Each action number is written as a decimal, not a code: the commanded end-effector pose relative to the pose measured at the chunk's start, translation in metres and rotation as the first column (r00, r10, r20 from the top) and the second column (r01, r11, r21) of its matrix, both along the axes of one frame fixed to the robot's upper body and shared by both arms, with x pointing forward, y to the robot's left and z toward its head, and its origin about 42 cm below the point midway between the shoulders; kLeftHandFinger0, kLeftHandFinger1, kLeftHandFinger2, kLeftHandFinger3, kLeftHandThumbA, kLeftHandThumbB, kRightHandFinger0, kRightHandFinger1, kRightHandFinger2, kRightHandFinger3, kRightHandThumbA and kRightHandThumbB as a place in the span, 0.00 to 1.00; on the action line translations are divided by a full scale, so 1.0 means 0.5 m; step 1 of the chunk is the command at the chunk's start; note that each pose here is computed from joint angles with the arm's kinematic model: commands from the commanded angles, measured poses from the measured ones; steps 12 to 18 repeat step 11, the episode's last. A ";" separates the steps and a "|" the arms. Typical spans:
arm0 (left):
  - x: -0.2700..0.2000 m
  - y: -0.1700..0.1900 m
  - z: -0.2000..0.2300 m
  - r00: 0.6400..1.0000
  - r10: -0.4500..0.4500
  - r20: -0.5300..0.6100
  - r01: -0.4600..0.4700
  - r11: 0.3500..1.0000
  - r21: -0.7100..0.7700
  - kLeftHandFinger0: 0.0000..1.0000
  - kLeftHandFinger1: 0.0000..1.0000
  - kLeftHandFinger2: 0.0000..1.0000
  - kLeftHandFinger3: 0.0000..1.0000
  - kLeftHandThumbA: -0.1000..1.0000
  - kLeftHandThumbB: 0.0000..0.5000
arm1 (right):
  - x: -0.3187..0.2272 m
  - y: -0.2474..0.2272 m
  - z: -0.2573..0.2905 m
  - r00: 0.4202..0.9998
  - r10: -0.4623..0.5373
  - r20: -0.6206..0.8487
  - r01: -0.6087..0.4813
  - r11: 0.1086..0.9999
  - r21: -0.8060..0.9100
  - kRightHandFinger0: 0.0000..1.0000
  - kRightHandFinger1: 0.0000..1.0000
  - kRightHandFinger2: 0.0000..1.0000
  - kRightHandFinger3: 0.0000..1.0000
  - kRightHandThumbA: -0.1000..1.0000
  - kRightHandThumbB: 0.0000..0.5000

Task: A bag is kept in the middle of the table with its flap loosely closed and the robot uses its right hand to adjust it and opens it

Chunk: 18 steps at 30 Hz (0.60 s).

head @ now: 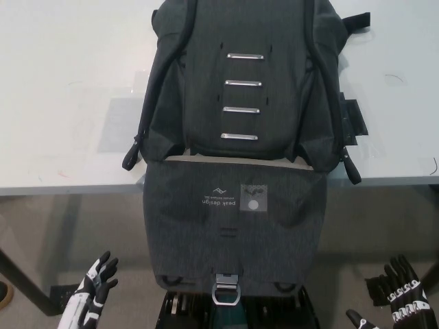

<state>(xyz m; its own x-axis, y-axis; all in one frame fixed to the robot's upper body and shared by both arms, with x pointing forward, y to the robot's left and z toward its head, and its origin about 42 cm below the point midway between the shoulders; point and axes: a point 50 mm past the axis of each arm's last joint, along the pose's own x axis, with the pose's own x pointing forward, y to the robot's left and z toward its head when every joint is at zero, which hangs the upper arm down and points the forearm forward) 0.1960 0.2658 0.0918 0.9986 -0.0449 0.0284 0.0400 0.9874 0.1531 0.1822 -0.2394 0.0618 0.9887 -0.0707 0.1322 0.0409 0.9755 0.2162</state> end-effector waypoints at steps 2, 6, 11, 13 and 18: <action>-0.016 0.011 0.001 0.999 0.017 0.030 -0.016 1.000 -0.010 1.00 1.00 1.00 1.00 0.91 0.00 | -0.005 0.002 0.006 0.999 0.016 0.029 -0.016 1.000 -0.007 1.00 1.00 1.00 1.00 1.00 0.27; -0.031 0.010 -0.005 1.000 0.021 0.011 -0.021 1.000 -0.007 1.00 1.00 1.00 1.00 0.92 0.02 | -0.012 0.000 -0.004 1.000 0.022 0.015 -0.022 1.000 -0.014 1.00 1.00 1.00 1.00 1.00 0.25; -0.039 0.011 -0.009 1.000 0.021 0.001 -0.021 1.000 -0.010 1.00 1.00 1.00 1.00 0.93 0.04 | -0.015 -0.001 -0.015 1.000 0.016 0.016 -0.016 1.000 0.010 1.00 1.00 1.00 1.00 0.96 0.26; -0.039 0.011 -0.009 1.000 0.021 0.001 -0.021 1.000 -0.010 1.00 1.00 1.00 1.00 0.93 0.04 | -0.015 -0.001 -0.015 1.000 0.016 0.016 -0.016 1.000 0.010 1.00 1.00 1.00 1.00 0.96 0.26; -0.039 0.011 -0.009 1.000 0.021 0.001 -0.021 1.000 -0.010 1.00 1.00 1.00 1.00 0.93 0.04 | -0.015 -0.001 -0.015 1.000 0.016 0.016 -0.016 1.000 0.010 1.00 1.00 1.00 1.00 0.96 0.26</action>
